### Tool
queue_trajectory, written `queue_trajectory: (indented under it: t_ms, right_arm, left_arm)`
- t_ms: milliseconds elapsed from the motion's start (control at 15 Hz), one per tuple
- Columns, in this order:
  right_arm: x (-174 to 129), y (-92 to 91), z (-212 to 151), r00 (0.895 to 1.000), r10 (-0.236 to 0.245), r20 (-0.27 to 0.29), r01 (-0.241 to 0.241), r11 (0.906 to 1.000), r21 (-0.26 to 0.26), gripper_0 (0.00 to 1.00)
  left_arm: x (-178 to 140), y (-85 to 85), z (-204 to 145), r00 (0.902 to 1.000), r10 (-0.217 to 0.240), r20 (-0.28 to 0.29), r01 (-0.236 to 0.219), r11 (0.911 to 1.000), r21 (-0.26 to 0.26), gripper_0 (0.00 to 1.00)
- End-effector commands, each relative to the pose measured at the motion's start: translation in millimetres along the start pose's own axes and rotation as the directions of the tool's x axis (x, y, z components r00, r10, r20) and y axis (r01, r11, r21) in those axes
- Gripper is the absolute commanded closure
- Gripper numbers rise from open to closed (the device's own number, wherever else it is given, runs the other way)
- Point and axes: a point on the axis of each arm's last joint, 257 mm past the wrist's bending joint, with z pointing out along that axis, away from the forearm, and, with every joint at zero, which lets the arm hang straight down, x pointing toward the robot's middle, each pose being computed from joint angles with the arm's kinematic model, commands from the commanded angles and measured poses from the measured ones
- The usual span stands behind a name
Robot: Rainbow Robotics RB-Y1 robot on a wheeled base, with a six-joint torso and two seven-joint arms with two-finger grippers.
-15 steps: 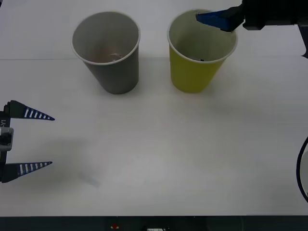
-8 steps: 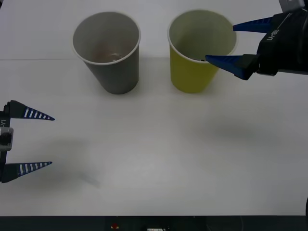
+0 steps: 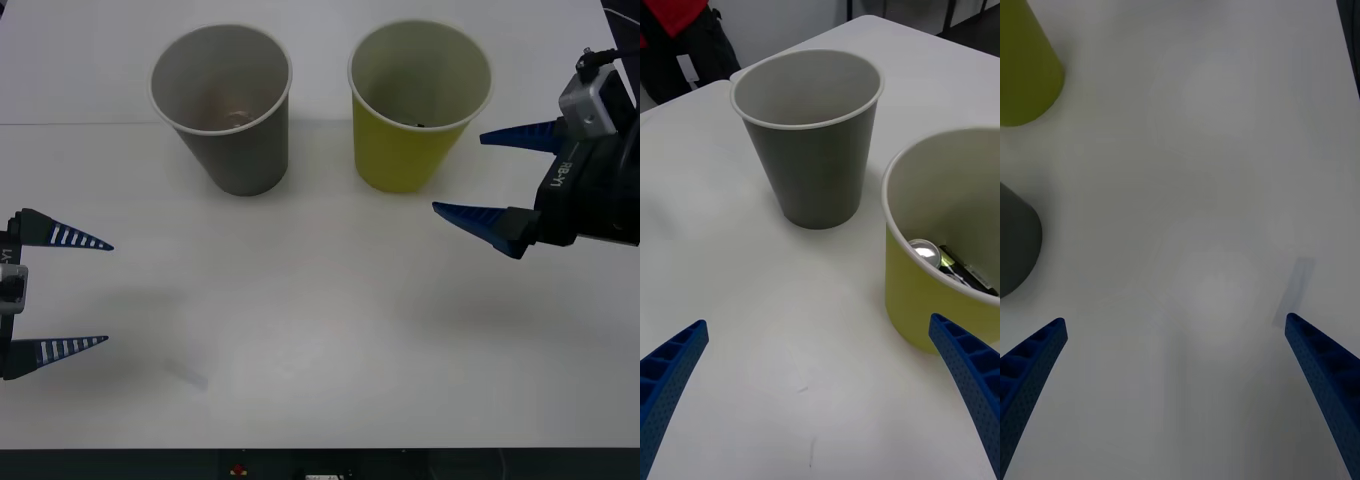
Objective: Put the can into the green bin and the plastic bottle into the gray bin
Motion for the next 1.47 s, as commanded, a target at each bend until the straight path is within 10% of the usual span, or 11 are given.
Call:
queue_trajectory:
  t_ms: [67,733,1000,1467]
  right_arm:
    - [21,2.8,-2,0.999,-0.040,-0.025,0.040,0.9992,0.003,0.00]
    - [109,-10.6,-7,0.965,-0.221,-0.144,0.215,0.9751,-0.053,0.00]
    - [137,-17.3,-26,0.923,-0.309,-0.231,0.290,0.9501,-0.115,0.00]
    - [154,-4.9,-55,0.890,-0.374,-0.262,0.325,0.9217,-0.212,0.00]
  left_arm:
    - [0,0.0,0,1.0000,0.000,0.000,0.000,1.0000,0.000,0.00]
    - [0,0.0,0,1.0000,0.000,0.000,0.000,1.0000,0.000,0.00]
    - [0,0.0,0,1.0000,0.000,0.000,0.000,1.0000,0.000,0.00]
    - [0,0.0,0,1.0000,0.000,0.000,0.000,1.0000,0.000,0.00]
